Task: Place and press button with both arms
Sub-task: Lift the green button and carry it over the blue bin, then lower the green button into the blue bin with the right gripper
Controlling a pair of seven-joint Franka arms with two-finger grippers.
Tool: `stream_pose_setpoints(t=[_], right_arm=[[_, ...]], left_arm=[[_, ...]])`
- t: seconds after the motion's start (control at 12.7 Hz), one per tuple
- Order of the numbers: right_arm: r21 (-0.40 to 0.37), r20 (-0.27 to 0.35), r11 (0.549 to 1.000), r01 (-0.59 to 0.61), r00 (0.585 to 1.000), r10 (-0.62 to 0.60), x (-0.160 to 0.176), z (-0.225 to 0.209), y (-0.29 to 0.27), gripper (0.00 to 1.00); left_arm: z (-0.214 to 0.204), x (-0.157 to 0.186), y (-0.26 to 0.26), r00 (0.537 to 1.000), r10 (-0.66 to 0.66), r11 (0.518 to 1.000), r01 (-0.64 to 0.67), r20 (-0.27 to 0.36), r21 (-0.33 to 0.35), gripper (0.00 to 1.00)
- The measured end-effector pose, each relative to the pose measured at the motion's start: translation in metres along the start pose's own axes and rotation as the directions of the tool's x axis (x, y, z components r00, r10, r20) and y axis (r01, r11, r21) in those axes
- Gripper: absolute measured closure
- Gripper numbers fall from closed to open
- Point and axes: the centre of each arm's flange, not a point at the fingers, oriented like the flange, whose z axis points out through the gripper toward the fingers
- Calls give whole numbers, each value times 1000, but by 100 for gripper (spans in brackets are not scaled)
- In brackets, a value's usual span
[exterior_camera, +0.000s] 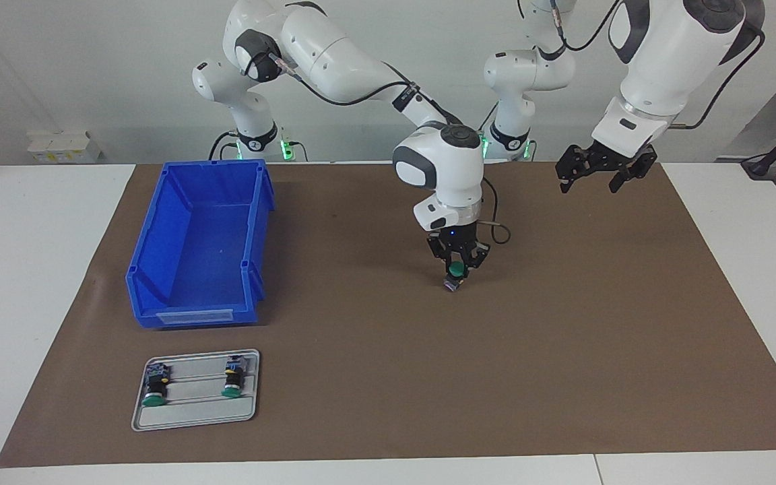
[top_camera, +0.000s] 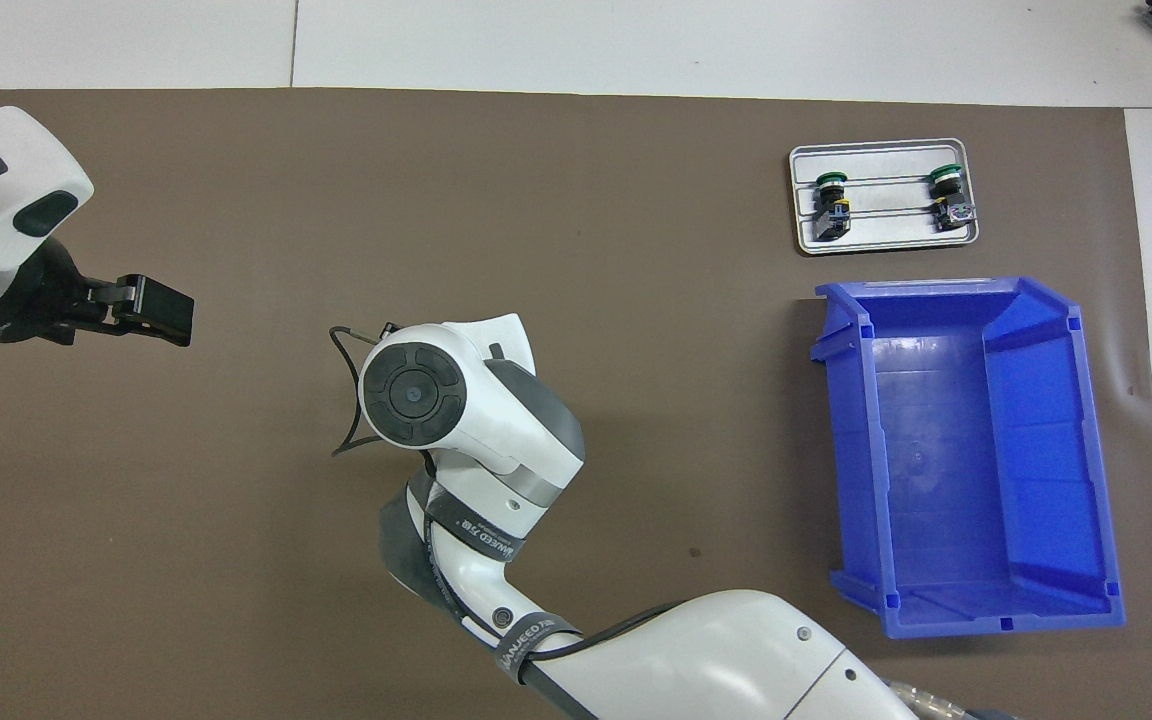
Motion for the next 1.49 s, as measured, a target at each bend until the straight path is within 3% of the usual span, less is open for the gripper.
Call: stream_pose_setpoints(t=[0.24,0.55,0.94,1.18,1.49], right_arm=[[12,-33,999,-32,999,32,54,-57,22,59],[-18,-34,999,40,999,-41,111,-126,102,59],[-68,61,974,215,976,-211,186,-192,233,59],[-95,107,922,376,924,-366,223,-214,292,59],[-84,149,818,569,819,-555,261,-209,345,59]], left_arm=[[0,0,0,1000,0,1000,0,0,0,0],[0,0,0,1000,0,1000,0,0,0,0],[0,0,0,1000,0,1000,0,0,0,0],[0,0,0,1000,0,1000,0,0,0,0],[0,0,0,1000,0,1000,0,0,0,0]])
